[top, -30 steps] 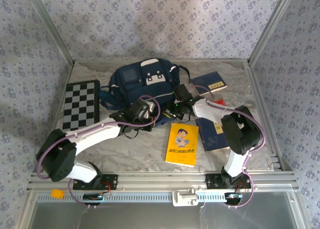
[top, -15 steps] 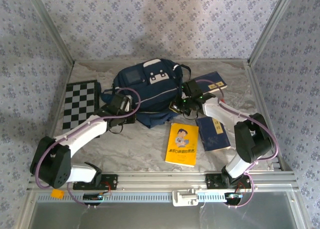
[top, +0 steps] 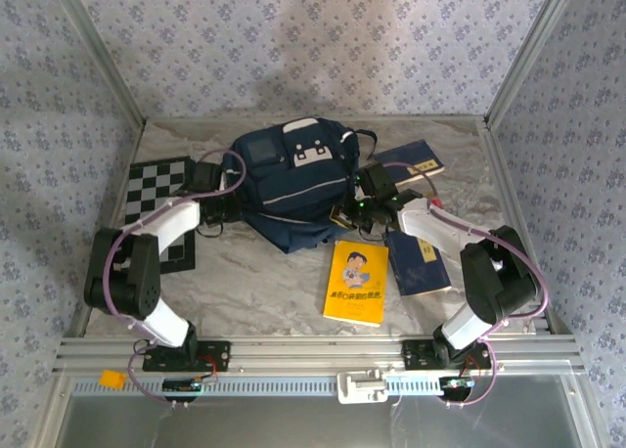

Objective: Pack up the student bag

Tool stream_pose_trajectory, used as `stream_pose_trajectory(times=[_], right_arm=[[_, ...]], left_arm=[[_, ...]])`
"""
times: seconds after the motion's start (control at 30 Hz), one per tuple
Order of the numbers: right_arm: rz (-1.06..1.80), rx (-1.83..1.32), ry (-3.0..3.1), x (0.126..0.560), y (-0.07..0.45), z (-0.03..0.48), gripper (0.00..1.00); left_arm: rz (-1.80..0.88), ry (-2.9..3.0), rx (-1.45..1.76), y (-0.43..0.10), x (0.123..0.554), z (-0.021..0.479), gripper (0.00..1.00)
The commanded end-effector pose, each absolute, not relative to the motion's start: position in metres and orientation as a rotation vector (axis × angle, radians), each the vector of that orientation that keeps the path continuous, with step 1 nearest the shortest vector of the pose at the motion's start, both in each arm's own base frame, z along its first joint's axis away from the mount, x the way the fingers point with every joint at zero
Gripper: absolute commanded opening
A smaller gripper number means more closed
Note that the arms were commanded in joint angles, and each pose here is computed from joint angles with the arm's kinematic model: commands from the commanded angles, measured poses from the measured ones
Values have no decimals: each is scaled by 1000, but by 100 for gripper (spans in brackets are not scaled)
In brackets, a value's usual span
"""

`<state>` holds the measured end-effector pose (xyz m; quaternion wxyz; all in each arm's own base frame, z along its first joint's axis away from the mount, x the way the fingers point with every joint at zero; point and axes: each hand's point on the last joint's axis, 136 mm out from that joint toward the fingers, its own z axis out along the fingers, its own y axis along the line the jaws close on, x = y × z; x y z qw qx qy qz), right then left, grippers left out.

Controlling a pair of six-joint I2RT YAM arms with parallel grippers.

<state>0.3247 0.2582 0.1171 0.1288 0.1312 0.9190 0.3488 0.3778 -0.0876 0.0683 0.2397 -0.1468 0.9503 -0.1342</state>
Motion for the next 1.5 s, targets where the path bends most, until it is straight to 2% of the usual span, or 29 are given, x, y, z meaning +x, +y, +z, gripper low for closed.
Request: stream_pose_trajectory(times=[0.0, 0.17, 0.3, 0.43, 0.47, 0.57, 0.7, 0.8, 0.97, 1.17, 1.3, 1.47], right_arm=[[1041, 324, 2649, 328, 262, 133, 0], [1025, 347, 2622, 328, 276, 127, 0], [1019, 386, 2626, 336, 293, 114, 0], [976, 376, 2659, 338, 302, 105, 2], [971, 362, 2670, 339, 304, 104, 8], [946, 341, 2682, 334, 305, 105, 16], [839, 240, 2706, 321, 297, 118, 48], [761, 171, 2727, 308, 281, 127, 66], [649, 52, 2780, 276, 244, 127, 82], [656, 19, 2820, 242, 213, 120, 85], [653, 39, 2878, 219, 192, 104, 80], [647, 101, 2889, 197, 164, 90, 72]], left_arm=[[-342, 2515, -547, -54, 408, 78, 0], [-539, 2502, -452, -74, 424, 92, 0], [-580, 2510, -396, -81, 432, 96, 0], [-539, 2575, -415, -77, 421, 85, 0], [-527, 2586, -428, -75, 416, 82, 3], [-505, 2609, -447, -71, 405, 83, 21], [-509, 2617, -459, -70, 388, 95, 40], [-545, 2605, -502, -72, 366, 104, 47], [-656, 2596, -481, -104, 327, 121, 58], [-718, 2634, -331, -170, 268, 139, 65], [-827, 2625, -256, -209, 233, 147, 68], [-829, 2643, -136, -250, 202, 141, 69]])
